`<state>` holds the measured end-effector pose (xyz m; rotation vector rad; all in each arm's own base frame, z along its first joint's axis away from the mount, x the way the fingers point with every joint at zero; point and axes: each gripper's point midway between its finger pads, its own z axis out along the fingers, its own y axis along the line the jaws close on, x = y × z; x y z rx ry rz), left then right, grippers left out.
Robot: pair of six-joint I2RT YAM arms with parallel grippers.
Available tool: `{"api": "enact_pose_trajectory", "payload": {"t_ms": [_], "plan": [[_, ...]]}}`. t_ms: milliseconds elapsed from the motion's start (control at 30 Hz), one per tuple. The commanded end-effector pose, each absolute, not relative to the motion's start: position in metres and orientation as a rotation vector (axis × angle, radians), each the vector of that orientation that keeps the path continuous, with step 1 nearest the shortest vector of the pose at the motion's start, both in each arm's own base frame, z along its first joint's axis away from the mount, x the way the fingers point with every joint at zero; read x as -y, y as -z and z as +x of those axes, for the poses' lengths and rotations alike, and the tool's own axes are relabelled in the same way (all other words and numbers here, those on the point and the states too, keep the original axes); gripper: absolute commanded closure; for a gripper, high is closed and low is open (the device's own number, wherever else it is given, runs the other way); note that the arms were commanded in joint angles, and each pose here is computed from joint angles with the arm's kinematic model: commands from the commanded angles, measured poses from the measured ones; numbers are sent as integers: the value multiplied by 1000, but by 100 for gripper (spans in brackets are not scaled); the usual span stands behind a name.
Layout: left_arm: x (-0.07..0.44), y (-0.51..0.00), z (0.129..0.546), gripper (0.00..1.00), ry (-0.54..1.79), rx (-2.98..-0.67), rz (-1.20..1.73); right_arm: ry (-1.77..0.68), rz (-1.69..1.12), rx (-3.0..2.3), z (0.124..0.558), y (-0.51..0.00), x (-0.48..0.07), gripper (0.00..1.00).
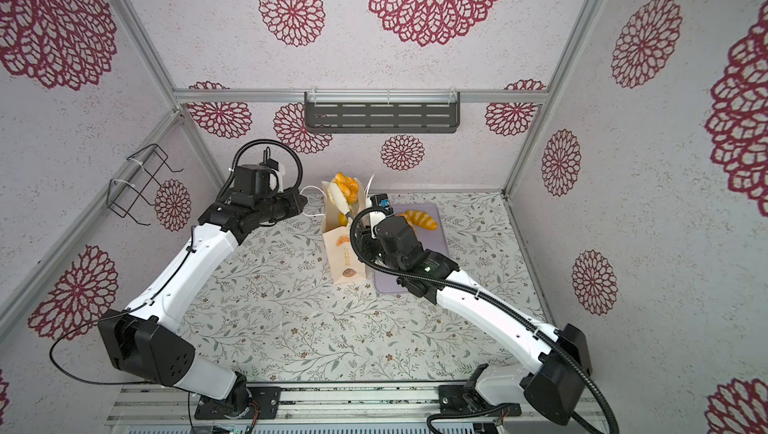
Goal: Place the fake bread into the paper bag
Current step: 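Lower the knotted bun into the bag opening held by the left gripper, then open the tongs to release the knotted bun inside the bag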
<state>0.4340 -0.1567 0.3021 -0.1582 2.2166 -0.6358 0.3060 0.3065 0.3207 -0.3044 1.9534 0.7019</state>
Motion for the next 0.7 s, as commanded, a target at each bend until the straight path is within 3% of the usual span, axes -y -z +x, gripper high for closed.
{"api": "enact_pose_trajectory", "payload": {"t_ms": [0, 667], "plan": [[160, -311, 432, 100, 633, -2201, -127, -758, -254, -1821, 306, -369, -304, 55], [159, -313, 431, 100, 630, -2196, -127, -760, -232, -1796, 305, -377, -299, 49]]}}
